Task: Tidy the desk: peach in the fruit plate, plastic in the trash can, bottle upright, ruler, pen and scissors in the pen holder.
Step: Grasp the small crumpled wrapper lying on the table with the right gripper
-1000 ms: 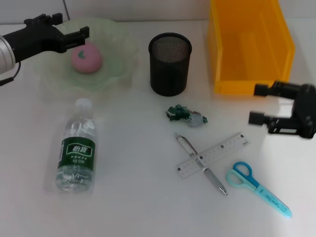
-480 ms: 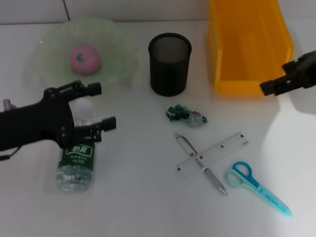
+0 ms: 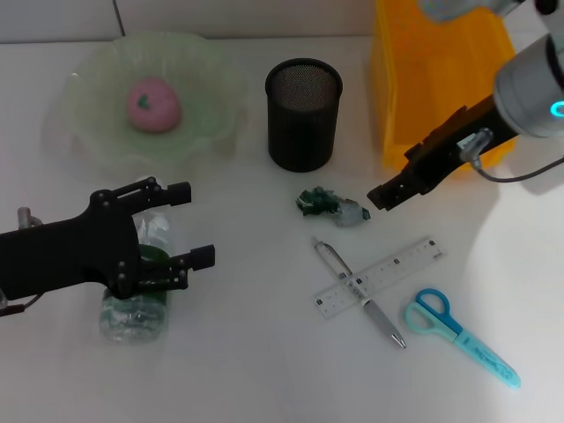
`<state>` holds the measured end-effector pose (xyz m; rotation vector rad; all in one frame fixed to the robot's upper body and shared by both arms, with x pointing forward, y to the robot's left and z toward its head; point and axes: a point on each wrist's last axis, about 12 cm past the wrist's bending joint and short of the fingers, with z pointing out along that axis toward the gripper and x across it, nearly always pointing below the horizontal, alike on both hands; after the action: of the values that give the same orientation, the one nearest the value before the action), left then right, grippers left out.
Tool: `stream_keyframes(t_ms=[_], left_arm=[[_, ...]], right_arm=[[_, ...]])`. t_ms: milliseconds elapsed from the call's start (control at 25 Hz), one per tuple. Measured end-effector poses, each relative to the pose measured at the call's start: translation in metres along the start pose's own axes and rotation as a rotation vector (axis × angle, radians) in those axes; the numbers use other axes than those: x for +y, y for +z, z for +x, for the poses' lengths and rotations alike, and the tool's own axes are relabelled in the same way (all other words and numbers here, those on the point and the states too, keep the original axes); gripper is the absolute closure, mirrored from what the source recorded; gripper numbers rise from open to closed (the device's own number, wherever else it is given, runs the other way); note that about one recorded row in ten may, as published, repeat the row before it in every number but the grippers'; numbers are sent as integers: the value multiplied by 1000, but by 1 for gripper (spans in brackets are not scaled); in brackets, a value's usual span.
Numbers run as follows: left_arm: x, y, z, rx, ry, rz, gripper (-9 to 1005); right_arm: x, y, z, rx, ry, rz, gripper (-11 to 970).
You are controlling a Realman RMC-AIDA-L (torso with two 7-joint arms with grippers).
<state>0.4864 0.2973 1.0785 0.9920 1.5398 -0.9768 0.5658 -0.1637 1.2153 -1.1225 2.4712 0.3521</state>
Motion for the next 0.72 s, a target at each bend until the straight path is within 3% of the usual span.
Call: stream_keyframes(t_ms=[320,720], left_arm=[[-5,10,7,65,28,60,140],[-5,13,9,87,29,69,148]], right_arm=[[-4,44,-2,-5,-37,19,225],[-7,71,-6,-20,-35,34,252]])
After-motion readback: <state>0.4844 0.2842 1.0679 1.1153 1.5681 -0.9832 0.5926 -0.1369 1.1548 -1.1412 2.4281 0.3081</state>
